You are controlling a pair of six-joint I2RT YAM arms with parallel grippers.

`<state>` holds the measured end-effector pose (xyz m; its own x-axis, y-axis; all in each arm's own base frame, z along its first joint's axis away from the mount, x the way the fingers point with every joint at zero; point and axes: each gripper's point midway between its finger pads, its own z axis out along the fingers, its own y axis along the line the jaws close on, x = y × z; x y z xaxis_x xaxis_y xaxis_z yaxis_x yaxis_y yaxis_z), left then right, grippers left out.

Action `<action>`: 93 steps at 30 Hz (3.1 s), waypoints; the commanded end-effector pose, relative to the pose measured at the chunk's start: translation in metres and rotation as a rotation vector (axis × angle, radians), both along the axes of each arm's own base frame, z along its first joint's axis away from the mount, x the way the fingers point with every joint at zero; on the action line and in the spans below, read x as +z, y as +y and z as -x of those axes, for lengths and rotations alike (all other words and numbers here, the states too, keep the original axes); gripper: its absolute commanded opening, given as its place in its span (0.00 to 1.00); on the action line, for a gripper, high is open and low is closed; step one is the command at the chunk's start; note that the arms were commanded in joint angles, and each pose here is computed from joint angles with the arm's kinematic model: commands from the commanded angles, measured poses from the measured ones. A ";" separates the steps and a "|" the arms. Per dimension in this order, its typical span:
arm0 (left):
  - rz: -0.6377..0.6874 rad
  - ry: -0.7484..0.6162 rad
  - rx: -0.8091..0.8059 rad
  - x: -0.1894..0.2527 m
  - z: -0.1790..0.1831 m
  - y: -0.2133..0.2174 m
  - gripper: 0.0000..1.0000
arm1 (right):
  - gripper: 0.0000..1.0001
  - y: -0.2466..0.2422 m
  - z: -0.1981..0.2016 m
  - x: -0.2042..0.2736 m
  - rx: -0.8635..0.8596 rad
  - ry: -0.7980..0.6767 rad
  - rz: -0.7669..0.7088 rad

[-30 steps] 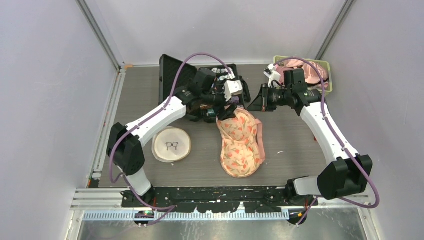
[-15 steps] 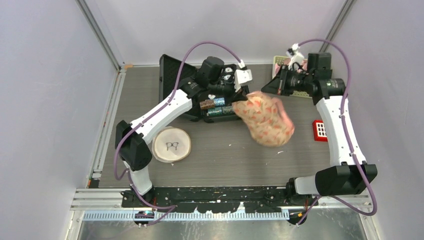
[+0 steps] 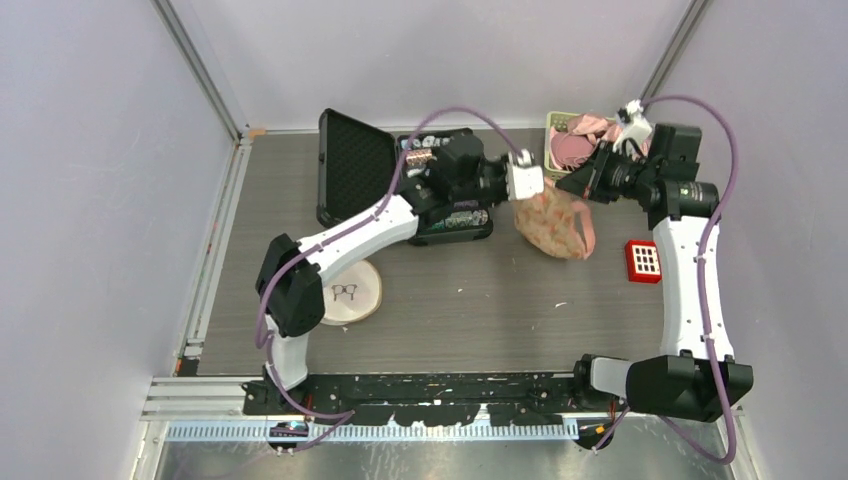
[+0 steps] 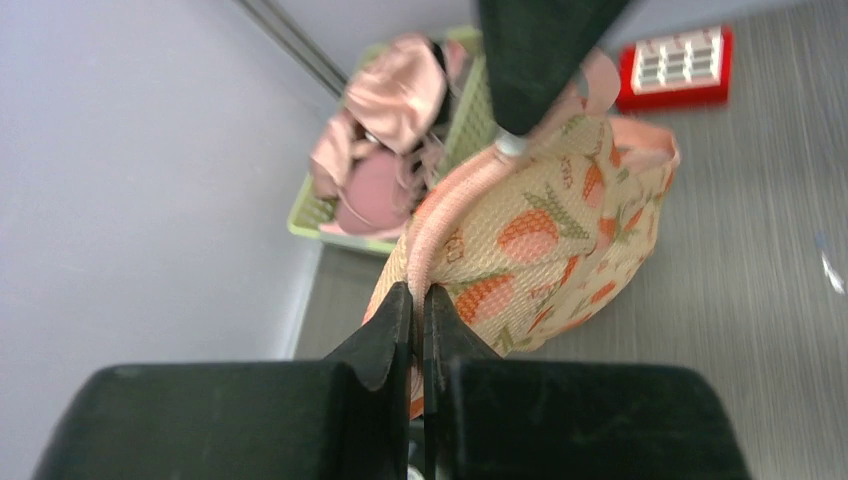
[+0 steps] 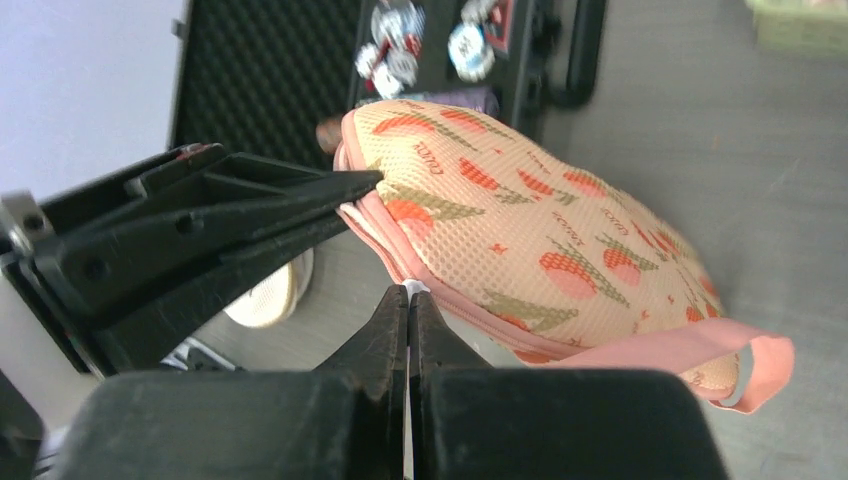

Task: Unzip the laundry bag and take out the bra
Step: Unzip the laundry bag at the center of the board.

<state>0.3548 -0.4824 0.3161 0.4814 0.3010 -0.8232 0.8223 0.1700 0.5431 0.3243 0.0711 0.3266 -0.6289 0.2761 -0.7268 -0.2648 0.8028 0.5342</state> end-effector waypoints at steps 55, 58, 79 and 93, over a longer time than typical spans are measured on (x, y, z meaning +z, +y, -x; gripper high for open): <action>-0.121 0.415 -0.010 -0.163 0.108 -0.039 0.64 | 0.01 -0.012 0.087 -0.189 0.397 0.260 0.295; -0.138 0.365 -0.047 -0.167 0.113 -0.053 0.59 | 0.01 -0.010 0.085 -0.188 0.397 0.258 0.282; -0.292 0.334 0.125 -0.213 0.114 0.007 0.00 | 0.00 -0.028 0.082 -0.207 0.433 0.297 0.381; -0.336 0.397 0.144 -0.220 0.113 0.047 0.02 | 0.01 -0.019 0.075 -0.210 0.421 0.304 0.343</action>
<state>0.2433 -0.4555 0.0853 0.0997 0.6022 -0.7921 0.9547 0.1664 0.2466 0.2389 0.0515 0.1084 -0.8483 -0.2548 -0.4641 -0.4547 0.7996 0.3922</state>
